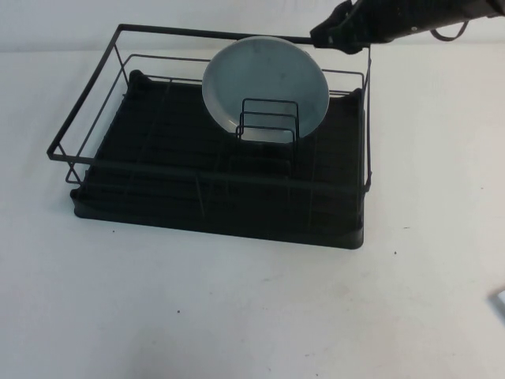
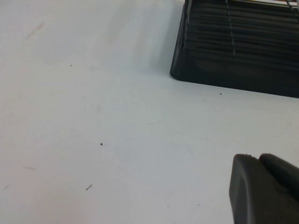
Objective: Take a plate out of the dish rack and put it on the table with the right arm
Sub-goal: Grasp the plate from the shelf
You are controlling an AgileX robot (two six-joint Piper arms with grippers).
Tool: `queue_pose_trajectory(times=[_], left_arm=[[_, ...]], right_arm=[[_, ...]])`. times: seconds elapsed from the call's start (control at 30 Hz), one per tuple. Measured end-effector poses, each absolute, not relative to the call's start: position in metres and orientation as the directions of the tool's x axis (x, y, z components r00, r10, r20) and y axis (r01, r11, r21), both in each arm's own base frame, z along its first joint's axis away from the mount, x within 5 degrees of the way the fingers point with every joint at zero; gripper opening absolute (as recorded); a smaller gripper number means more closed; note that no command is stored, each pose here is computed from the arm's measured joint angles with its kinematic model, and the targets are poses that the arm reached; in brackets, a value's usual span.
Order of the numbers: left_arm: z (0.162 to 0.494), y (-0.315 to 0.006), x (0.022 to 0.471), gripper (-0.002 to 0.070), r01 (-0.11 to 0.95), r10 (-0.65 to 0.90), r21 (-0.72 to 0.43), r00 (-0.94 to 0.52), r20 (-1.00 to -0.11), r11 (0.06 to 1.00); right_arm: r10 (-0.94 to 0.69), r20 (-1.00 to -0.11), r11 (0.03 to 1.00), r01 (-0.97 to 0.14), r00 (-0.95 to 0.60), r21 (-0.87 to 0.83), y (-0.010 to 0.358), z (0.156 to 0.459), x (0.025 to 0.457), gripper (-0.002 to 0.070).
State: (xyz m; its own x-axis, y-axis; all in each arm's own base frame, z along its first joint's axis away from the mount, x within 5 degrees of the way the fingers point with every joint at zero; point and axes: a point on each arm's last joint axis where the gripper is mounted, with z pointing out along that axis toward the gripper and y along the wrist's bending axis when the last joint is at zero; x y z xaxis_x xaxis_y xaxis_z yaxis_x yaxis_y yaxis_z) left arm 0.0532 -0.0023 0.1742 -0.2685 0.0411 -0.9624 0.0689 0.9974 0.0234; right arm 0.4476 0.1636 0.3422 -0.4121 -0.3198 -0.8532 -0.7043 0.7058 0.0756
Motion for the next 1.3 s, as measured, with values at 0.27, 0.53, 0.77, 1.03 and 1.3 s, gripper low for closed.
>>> queue_pose_trajectory(times=[0.27, 0.53, 0.77, 1.03, 1.3], left_arm=[[0.174, -0.002, 0.053, -0.0004, 0.069, 0.041, 0.023, -0.269, -0.962, 0.997], [0.174, -0.002, 0.053, -0.0004, 0.069, 0.041, 0.023, -0.269, -0.962, 0.997], [0.174, -0.002, 0.053, -0.0004, 0.069, 0.041, 0.023, -0.269, -0.962, 0.997], [0.174, -0.002, 0.053, -0.0004, 0.069, 0.041, 0.023, -0.269, -0.962, 0.997], [0.174, -0.002, 0.053, -0.0004, 0.069, 0.041, 0.023, -0.269, -0.962, 0.997]], right_arm=[[-0.424, -0.848, 0.627, -0.779, -0.318, -0.022, 0.192, 0.320, 0.464, 0.0336], [-0.521, -0.820, 0.601, -0.784, -0.236, -0.156, 0.208, 0.304, 0.468, 0.0389], [-0.537, -0.820, 0.614, -0.759, -0.200, -0.217, 0.207, 0.306, 0.472, 0.0393], [-0.525, -0.831, 0.631, -0.740, -0.185, -0.234, 0.206, 0.308, 0.475, 0.0393], [-0.525, -0.831, 0.631, -0.740, -0.185, -0.234, 0.206, 0.308, 0.475, 0.0393]])
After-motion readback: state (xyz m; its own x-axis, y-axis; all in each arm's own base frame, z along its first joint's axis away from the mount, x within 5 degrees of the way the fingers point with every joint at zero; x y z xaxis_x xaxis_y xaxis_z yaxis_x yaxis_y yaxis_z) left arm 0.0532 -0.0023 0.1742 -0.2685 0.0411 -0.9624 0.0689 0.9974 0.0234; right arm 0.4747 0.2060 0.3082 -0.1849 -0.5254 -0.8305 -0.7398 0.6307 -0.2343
